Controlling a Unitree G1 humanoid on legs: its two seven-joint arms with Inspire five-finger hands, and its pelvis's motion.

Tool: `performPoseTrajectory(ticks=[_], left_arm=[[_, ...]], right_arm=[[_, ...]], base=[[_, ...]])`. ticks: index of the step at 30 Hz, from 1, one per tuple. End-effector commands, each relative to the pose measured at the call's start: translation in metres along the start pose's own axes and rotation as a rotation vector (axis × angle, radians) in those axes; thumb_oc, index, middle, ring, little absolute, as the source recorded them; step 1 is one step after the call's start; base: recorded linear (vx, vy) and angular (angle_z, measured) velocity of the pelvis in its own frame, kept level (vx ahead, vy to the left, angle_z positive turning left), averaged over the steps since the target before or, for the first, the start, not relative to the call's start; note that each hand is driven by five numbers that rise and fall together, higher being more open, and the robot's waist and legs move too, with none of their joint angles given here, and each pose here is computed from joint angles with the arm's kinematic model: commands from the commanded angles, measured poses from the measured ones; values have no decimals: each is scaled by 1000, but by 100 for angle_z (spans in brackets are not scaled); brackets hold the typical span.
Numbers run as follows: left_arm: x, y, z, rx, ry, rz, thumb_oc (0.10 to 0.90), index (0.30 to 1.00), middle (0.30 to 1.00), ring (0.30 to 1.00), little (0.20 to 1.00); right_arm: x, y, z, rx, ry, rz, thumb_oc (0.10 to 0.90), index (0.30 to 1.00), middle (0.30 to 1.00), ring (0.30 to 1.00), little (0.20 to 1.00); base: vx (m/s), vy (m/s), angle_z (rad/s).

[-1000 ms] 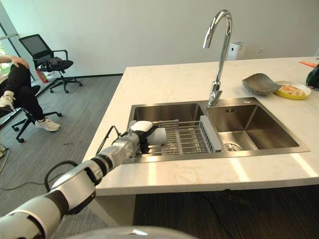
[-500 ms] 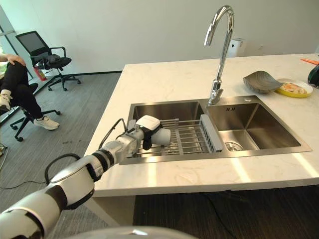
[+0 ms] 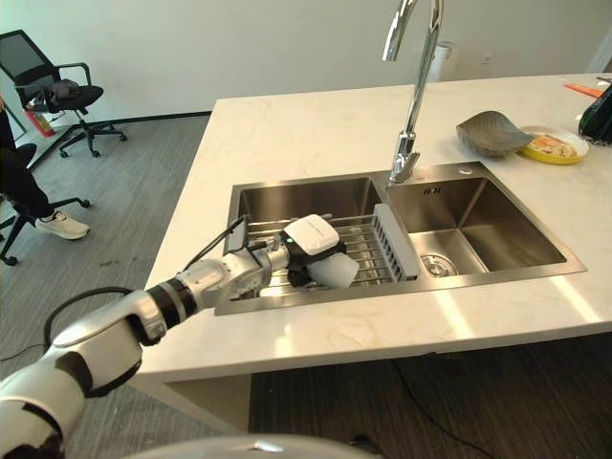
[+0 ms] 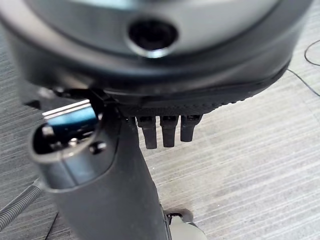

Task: Place the dishes in the dishwasher.

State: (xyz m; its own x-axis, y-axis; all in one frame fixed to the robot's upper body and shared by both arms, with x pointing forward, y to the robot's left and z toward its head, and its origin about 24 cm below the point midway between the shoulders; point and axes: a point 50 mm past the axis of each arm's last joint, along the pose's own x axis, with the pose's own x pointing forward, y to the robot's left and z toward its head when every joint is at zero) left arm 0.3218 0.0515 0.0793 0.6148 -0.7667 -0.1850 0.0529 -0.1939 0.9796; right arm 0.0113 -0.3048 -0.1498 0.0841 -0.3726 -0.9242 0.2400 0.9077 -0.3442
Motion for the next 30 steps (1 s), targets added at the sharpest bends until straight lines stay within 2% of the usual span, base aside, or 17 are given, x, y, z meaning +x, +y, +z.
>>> performPoseTrajectory(ticks=[1, 3, 4, 6, 7, 8, 10, 11, 13, 15, 19, 22, 25, 30], left_arm=[[7, 86, -15, -92, 18, 449, 400, 300, 300, 300, 300], [-7, 98, -27, -212, 68, 581, 400, 300, 300, 300, 300], [-19, 107, -37, -336, 106, 693, 400, 300, 300, 300, 300], [-21, 106, -38, -340, 110, 693, 400, 300, 300, 300, 300], [-30, 109, -45, -416, 134, 742, 400, 300, 300, 300, 300], [-53, 115, -53, -619, 128, 877, 400, 300, 300, 300, 300], [-87, 113, -56, -781, 89, 990, 400, 300, 300, 300, 300], [-113, 111, -52, -906, 25, 1084, 400, 300, 300, 300, 300], [-125, 105, -50, -957, 16, 1113, 400, 300, 300, 300, 300], [-140, 86, -53, -1046, 59, 1155, 400, 300, 300, 300, 300], [-151, 68, -59, -1031, 166, 1151, 400, 300, 300, 300, 300], [-181, 48, -61, -967, 295, 1134, 400, 300, 300, 300, 300], [-195, 36, -61, -972, 361, 1127, 400, 300, 300, 300, 300], [-199, 39, -58, -933, 349, 1113, 400, 300, 300, 300, 300]], right_arm=[[0, -5, 10, -46, -44, -31, 800, 900, 900, 900, 900], [0, 2, 10, -69, -51, -15, 800, 900, 900, 900, 900], [0, 8, 10, -87, -59, -2, 800, 900, 900, 900, 900], [0, 7, 10, -92, -60, -4, 800, 900, 900, 900, 900], [0, 8, 12, -92, -69, -1, 800, 900, 900, 900, 900], [0, 18, 20, -120, -99, 25, 800, 900, 900, 900, 900], [-1, 31, 29, -208, -148, 67, 800, 900, 900, 900, 900], [-3, 42, 48, -260, -219, 97, 800, 900, 900, 900, 900], [-4, 45, 60, -277, -260, 103, 800, 900, 900, 900, 900], [-8, 45, 85, -312, -344, 105, 800, 900, 900, 900, 900], [-13, 32, 108, -341, -423, 72, 800, 900, 900, 900, 900], [-13, 38, 105, -352, -420, 100, 800, 900, 900, 900, 900], [-12, 43, 99, -349, -402, 113, 800, 900, 900, 900, 900], [-10, 41, 88, -339, -366, 109, 800, 900, 900, 900, 900]], base=[[-8, -132, 21], [-11, -175, 26], [-5, -154, 24], [-3, -77, 13], [-34, -166, 9], [-48, -244, 18], [-101, -231, 12], [-126, -148, 10], [-192, -105, 37], [-271, -53, 81], [-173, -56, 157], [-176, 46, 172], [-239, 86, 98], [-287, 140, 103]])
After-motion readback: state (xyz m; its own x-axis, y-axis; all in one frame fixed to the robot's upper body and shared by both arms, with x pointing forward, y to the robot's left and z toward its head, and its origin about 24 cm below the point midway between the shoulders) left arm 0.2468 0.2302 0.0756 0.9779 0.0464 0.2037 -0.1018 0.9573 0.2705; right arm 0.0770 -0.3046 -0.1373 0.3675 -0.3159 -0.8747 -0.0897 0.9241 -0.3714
